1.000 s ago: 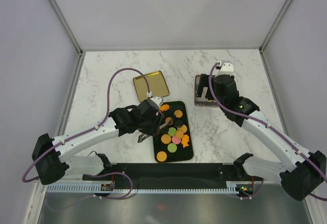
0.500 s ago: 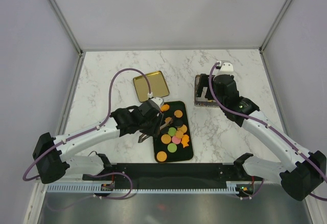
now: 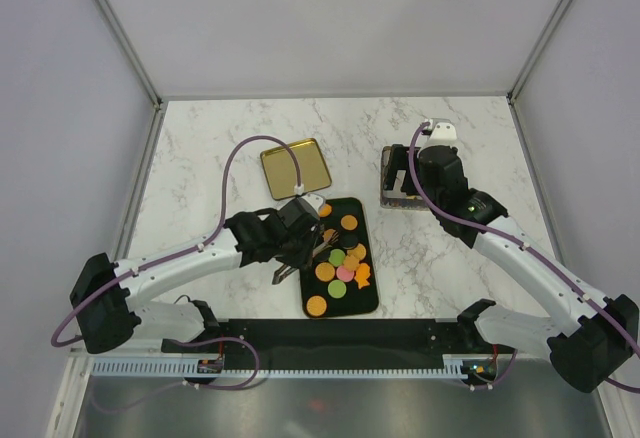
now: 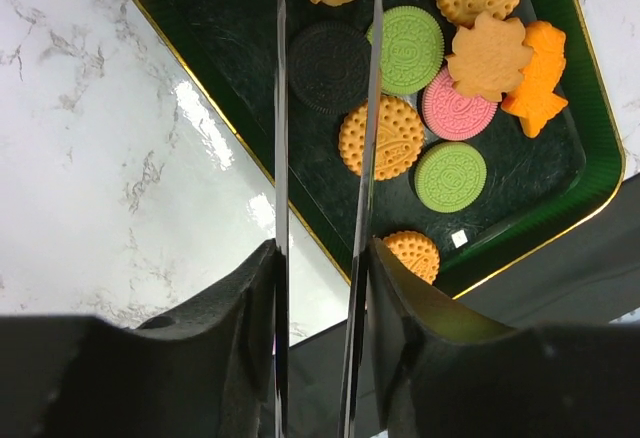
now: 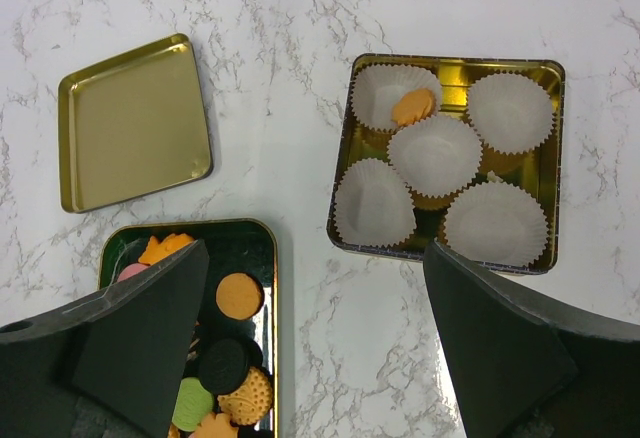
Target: Pack the cookies
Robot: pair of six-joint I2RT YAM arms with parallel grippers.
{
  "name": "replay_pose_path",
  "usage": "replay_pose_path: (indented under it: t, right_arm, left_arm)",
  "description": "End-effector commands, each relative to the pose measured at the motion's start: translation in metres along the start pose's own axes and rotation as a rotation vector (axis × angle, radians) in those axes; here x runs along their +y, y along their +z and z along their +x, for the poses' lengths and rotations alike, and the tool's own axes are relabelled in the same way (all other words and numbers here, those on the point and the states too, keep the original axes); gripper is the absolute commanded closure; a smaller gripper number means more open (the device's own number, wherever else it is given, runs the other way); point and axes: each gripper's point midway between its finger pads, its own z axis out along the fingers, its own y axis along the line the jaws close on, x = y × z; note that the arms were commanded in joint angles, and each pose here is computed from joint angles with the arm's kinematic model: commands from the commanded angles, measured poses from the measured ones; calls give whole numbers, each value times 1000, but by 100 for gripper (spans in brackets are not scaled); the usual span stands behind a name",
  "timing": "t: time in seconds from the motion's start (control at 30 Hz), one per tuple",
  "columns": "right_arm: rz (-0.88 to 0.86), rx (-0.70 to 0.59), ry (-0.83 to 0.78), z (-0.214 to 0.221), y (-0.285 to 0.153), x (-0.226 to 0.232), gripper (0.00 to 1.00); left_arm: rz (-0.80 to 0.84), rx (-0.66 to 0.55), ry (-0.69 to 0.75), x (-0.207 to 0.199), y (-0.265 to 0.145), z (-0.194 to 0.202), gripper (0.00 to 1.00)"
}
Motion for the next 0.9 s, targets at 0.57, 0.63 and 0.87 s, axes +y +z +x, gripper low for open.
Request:
replay_pose_path:
  t: [0.57, 0.63, 0.87]
  right_arm:
    - [-20, -147, 64, -67, -29, 9, 2]
    - [-10, -165, 75, -74, -35, 7, 2]
    - [47, -253, 107, -109, -63, -6, 2]
  left_arm:
    - [35, -353, -54, -39, -33, -130, 68]
    - [36, -375, -49, -49, -26, -148, 69]
    - [97, -516, -22, -90, -4, -222, 69]
